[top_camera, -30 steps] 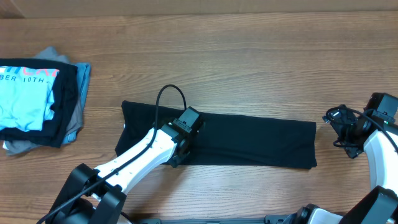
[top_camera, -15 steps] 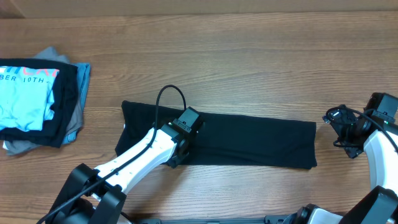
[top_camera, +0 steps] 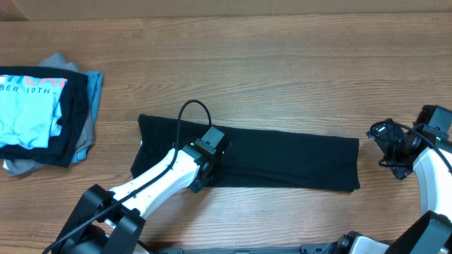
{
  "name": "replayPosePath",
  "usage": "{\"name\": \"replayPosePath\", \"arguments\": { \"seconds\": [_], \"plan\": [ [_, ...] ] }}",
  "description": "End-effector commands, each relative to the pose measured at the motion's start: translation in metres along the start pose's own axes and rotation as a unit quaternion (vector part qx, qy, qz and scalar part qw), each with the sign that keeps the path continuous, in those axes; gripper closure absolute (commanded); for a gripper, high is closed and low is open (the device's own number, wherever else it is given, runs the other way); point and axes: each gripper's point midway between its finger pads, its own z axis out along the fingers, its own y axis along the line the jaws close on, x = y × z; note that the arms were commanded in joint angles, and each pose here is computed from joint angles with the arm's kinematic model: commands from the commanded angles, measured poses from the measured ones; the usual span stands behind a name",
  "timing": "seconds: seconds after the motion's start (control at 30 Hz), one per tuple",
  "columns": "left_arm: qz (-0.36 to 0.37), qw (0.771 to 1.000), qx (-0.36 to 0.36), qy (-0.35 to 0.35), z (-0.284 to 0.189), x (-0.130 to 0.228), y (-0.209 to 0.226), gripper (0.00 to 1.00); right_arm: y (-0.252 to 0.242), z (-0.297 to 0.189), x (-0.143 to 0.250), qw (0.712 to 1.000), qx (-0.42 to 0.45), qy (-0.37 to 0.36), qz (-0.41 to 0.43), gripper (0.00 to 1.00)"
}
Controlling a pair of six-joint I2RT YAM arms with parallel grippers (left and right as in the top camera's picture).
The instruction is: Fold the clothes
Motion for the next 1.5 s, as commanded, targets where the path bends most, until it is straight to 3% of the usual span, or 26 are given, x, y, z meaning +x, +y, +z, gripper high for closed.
{"name": "replayPosePath", "arguments": {
  "seconds": [0.0,0.23,0.6,1.0,1.07,1.2,1.27,1.4,1.47],
  "plan": [
    [0.007,1.000,-0.026,0.004,-0.001,0.001,0.011,0.96,0.004,-0.005,-0.008,1.000,-0.004,-0.013,-0.001,0.00],
    [0.008,1.000,-0.024,0.013,-0.015,-0.001,0.015,0.96,0.004,-0.005,-0.008,1.000,-0.004,-0.013,-0.001,0.00],
    [0.013,0.998,0.046,0.040,-0.019,0.013,-0.009,0.96,0.004,-0.005,-0.008,1.000,-0.004,-0.013,-0.001,0.00],
    [0.015,0.998,0.047,0.048,-0.016,0.018,-0.010,0.91,0.004,-0.005,-0.008,1.000,-0.004,-0.013,-0.001,0.00],
    [0.015,0.997,0.047,0.051,-0.015,0.020,-0.011,0.83,0.004,-0.005,-0.008,1.000,-0.004,-0.013,-0.001,0.00],
    [0.014,0.997,0.051,0.053,-0.015,0.021,-0.012,0.45,0.004,-0.005,-0.008,1.000,-0.004,-0.013,-0.001,0.00],
    [0.015,0.997,0.052,0.057,-0.016,0.023,-0.012,0.34,0.004,-0.005,-0.008,1.000,-0.004,-0.013,-0.001,0.00],
    [0.006,0.997,0.058,0.052,-0.026,0.016,-0.011,0.33,0.004,-0.005,-0.008,1.000,-0.004,-0.013,-0.001,0.00],
    [-0.008,0.996,0.088,0.026,-0.047,-0.004,-0.014,0.33,0.004,-0.005,-0.008,1.000,-0.004,-0.013,-0.001,0.00]
  ]
}}
